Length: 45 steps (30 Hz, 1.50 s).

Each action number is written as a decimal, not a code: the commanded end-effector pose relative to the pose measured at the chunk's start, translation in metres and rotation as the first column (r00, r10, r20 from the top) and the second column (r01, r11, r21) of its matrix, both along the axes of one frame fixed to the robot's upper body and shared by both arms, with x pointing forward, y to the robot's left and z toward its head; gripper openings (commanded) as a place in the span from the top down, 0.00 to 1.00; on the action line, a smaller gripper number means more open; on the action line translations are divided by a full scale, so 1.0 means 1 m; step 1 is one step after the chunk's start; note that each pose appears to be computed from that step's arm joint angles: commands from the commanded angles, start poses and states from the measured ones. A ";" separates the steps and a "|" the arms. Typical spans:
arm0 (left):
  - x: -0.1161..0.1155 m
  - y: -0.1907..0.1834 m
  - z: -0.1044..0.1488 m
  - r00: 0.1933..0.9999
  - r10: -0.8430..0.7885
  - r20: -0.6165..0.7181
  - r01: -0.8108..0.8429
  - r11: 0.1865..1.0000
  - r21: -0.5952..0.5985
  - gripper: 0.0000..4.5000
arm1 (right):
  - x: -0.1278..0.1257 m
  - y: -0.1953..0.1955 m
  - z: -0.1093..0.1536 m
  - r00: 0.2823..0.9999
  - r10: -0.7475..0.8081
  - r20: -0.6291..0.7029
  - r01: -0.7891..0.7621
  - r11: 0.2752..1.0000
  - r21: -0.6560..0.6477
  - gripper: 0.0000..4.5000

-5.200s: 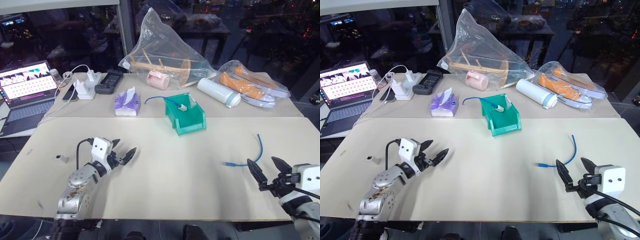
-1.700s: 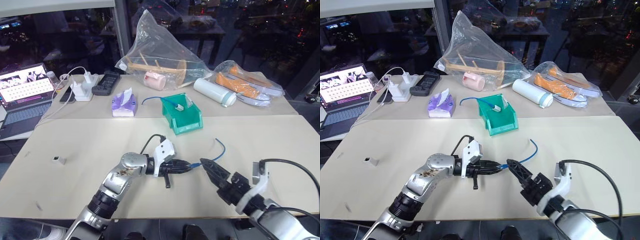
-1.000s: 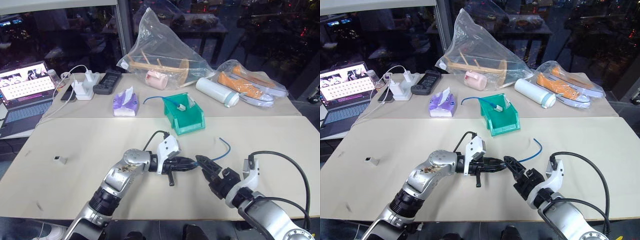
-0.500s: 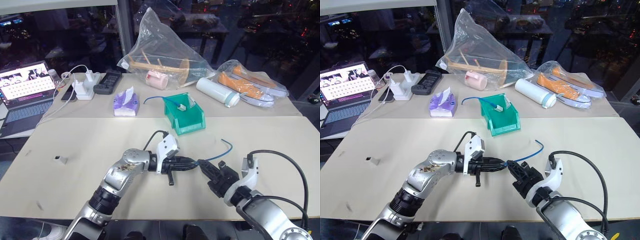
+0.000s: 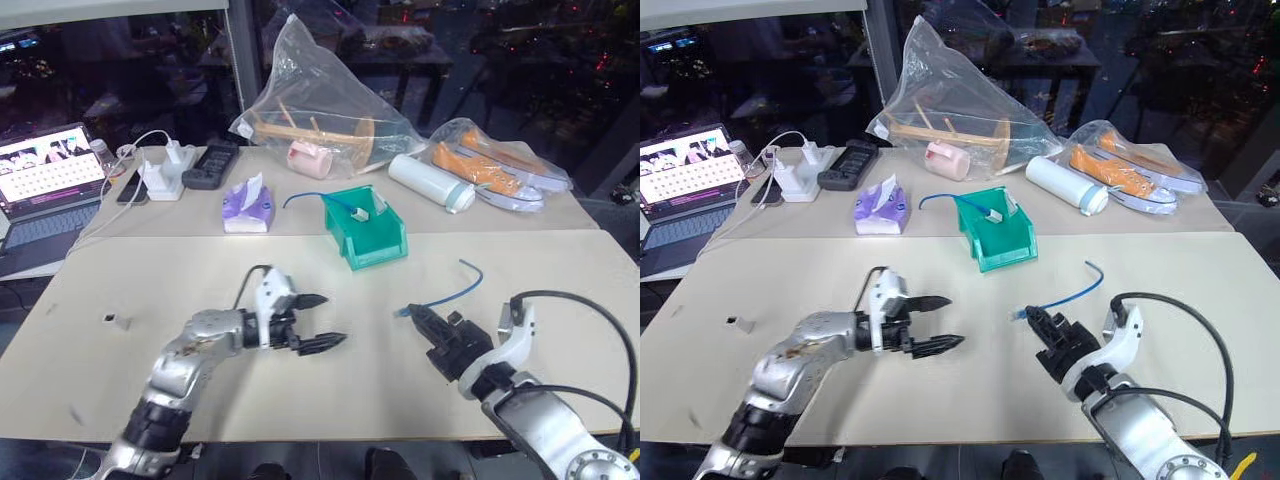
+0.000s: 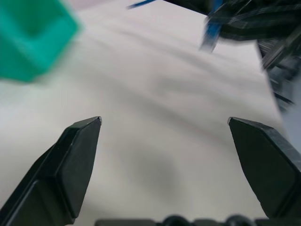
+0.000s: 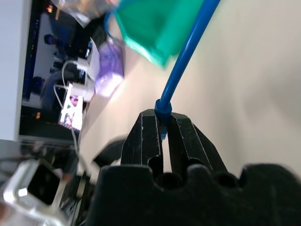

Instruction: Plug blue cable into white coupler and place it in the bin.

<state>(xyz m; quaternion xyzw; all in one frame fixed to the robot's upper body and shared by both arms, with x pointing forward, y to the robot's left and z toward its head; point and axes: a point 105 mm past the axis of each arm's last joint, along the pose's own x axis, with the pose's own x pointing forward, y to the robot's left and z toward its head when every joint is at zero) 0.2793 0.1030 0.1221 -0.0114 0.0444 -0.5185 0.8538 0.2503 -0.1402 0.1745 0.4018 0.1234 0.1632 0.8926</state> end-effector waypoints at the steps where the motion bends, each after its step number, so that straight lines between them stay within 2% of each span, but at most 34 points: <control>1: -0.019 0.025 0.012 0.991 0.107 0.076 -0.103 0.993 -0.058 0.01 | 0.009 -0.002 0.028 0.989 0.068 0.130 -0.055 0.993 -0.103 1.00; 4: -0.032 0.070 -0.008 0.926 0.365 0.097 -0.364 0.931 -0.030 0.01 | 0.021 0.009 0.047 0.961 0.187 0.203 -0.140 0.964 -0.227 1.00; 6: -0.042 0.104 -0.013 0.821 0.556 0.125 -0.557 0.830 -0.038 0.01 | 0.028 0.025 0.057 0.924 0.294 0.244 -0.220 0.932 -0.289 1.00; 10: -0.058 0.147 -0.012 0.608 0.780 0.151 -0.779 0.622 -0.077 0.01 | 0.037 0.044 0.062 0.884 0.388 0.262 -0.304 0.901 -0.309 1.00; 11: -0.066 0.161 -0.017 0.540 0.826 0.161 -0.831 0.554 -0.053 0.01 | 0.041 0.051 0.062 0.871 0.415 0.265 -0.332 0.892 -0.307 1.00; 14: -0.079 0.190 -0.024 0.404 0.898 0.176 -0.911 0.412 -0.014 0.01 | 0.047 0.062 0.061 0.844 0.465 0.268 -0.381 0.871 -0.311 1.00; 16: -0.080 0.202 -0.024 0.351 0.918 0.182 -0.933 0.360 -0.015 0.01 | 0.049 0.064 0.062 0.838 0.474 0.270 -0.391 0.868 -0.307 1.00; 20: -0.064 0.234 -0.024 0.245 0.953 0.179 -0.967 0.252 -0.019 0.01 | 0.049 0.070 0.062 0.821 0.499 0.277 -0.413 0.855 -0.315 1.00; 25: -0.046 0.247 -0.036 0.230 0.960 0.158 -0.973 0.231 0.009 0.01 | 0.048 0.069 0.062 0.822 0.493 0.285 -0.402 0.857 -0.323 1.00; 37: -0.005 0.258 -0.050 0.301 0.948 0.104 -0.954 0.298 0.037 0.01 | 0.044 0.060 0.063 0.858 0.424 0.291 -0.325 0.886 -0.331 1.00; 38: -0.003 0.258 -0.051 0.305 0.948 0.085 -0.952 0.303 0.033 0.13 | 0.044 0.059 0.063 0.860 0.419 0.292 -0.320 0.887 -0.332 1.00; 40: -0.003 0.256 -0.054 0.311 0.949 0.048 -0.950 0.310 0.022 0.25 | 0.043 0.057 0.063 0.864 0.411 0.292 -0.311 0.891 -0.332 1.00; 41: -0.004 0.254 -0.052 0.314 0.948 0.053 -0.949 0.313 0.020 0.37 | 0.043 0.056 0.062 0.868 0.403 0.290 -0.303 0.893 -0.334 1.00; 45: -0.001 0.241 -0.037 0.362 0.928 0.086 -0.932 0.363 0.006 0.68 | 0.044 0.052 0.061 0.879 0.380 0.287 -0.280 0.900 -0.334 1.00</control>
